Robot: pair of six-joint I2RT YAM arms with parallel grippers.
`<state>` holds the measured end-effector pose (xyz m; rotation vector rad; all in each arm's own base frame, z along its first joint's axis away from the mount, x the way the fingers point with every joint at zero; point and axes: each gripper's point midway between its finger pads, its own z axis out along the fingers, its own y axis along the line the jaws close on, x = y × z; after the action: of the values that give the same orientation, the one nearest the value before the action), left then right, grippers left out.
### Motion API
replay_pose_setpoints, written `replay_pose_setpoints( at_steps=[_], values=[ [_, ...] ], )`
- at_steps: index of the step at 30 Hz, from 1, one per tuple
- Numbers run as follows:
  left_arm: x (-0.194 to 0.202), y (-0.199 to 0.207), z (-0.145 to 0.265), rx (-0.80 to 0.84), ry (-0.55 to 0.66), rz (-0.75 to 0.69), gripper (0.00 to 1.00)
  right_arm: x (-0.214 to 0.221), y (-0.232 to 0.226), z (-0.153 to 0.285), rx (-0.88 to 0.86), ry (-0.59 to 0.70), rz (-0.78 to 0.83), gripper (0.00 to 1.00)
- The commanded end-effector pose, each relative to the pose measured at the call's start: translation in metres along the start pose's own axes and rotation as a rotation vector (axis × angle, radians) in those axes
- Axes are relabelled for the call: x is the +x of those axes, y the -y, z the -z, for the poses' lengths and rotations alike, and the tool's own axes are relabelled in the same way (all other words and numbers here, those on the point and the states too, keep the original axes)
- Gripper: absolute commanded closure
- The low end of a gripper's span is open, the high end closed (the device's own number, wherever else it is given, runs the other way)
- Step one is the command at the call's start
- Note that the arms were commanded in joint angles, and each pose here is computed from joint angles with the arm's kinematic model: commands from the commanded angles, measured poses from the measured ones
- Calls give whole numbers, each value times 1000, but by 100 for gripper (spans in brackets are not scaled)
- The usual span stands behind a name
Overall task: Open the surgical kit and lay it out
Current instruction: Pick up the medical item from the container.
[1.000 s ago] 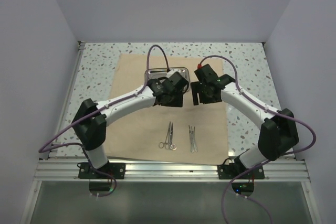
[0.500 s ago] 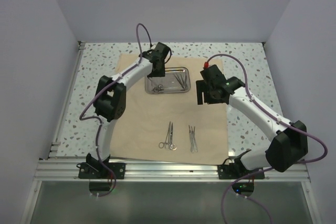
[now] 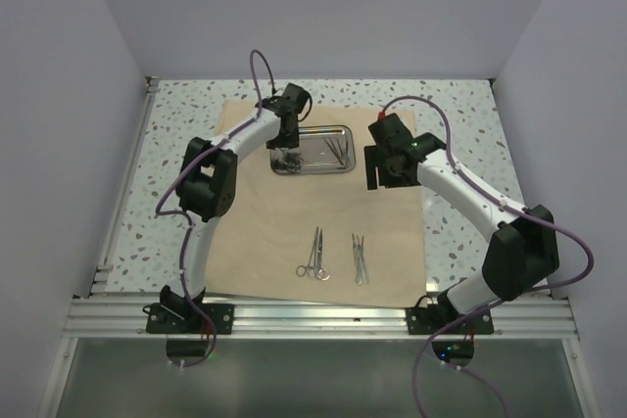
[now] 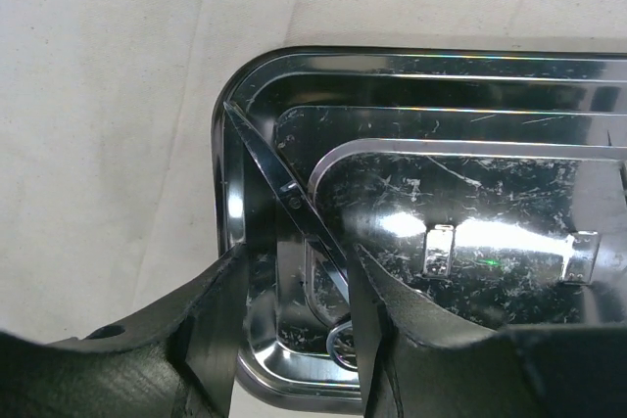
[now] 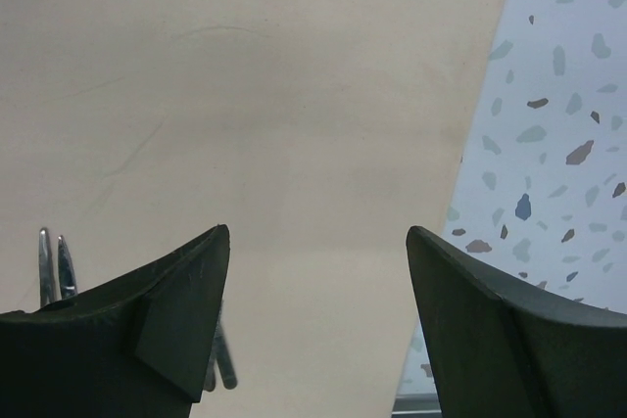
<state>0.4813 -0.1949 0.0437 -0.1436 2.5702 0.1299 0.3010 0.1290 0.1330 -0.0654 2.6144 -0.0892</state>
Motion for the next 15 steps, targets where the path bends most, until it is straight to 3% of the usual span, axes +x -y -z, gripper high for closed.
replay_pose_setpoints(
  at_steps=[1, 15],
  values=[
    [-6, -3, -4, 6, 16, 41, 52, -23, -2, 3, -10, 36, 20, 23],
    [12, -6, -52, 21, -60, 102, 54, -33, -9, -11, -32, -13, 46, 23]
  ],
)
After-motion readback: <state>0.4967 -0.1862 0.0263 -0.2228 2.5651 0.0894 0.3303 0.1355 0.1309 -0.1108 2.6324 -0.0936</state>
